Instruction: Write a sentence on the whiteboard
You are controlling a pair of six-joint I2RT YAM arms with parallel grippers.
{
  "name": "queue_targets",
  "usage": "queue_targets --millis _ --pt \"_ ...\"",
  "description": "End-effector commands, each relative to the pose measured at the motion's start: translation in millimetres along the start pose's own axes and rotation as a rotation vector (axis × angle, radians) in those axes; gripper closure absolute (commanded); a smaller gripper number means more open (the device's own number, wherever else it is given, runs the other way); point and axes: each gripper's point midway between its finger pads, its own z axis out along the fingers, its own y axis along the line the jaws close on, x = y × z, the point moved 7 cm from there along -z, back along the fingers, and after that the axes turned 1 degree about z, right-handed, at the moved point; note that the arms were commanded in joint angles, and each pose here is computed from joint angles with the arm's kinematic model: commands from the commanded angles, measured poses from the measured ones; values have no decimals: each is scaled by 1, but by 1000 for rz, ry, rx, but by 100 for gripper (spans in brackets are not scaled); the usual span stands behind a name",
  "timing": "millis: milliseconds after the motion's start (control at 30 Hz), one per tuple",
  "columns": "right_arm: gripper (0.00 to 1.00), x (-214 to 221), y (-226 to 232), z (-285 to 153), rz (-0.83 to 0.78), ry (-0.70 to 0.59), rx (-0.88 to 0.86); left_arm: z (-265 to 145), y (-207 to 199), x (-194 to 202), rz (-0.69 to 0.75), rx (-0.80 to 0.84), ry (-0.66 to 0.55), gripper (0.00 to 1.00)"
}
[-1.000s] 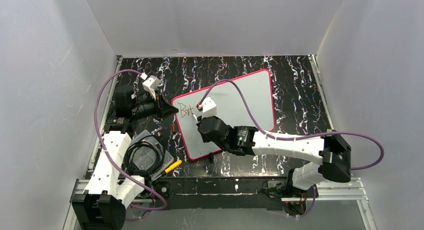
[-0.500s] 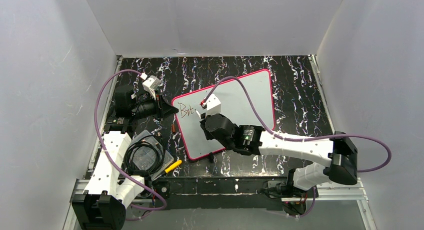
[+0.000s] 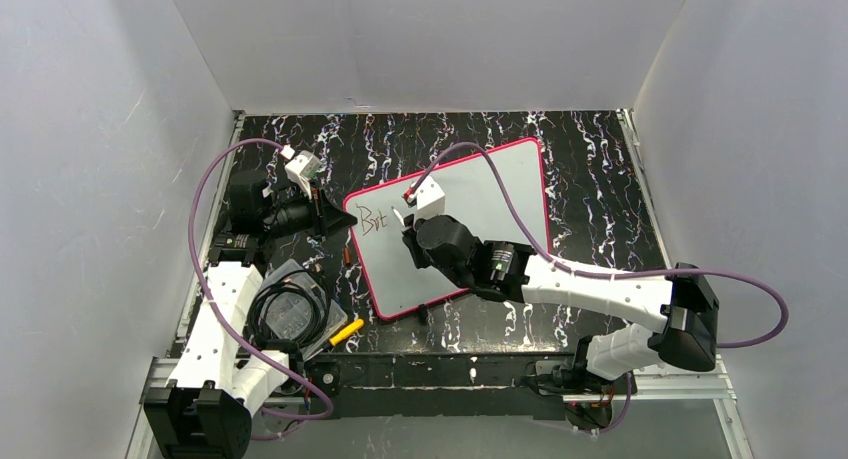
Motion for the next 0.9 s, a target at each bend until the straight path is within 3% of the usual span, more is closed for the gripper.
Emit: queue_targets --millis 0,867 --pt "99 -26 5 1 30 -76 -30 -1 -2 7 37 -1 21 100" --pt "99 -32 -14 -12 -14 -103 -150 -2 -2 6 42 -13 17 100"
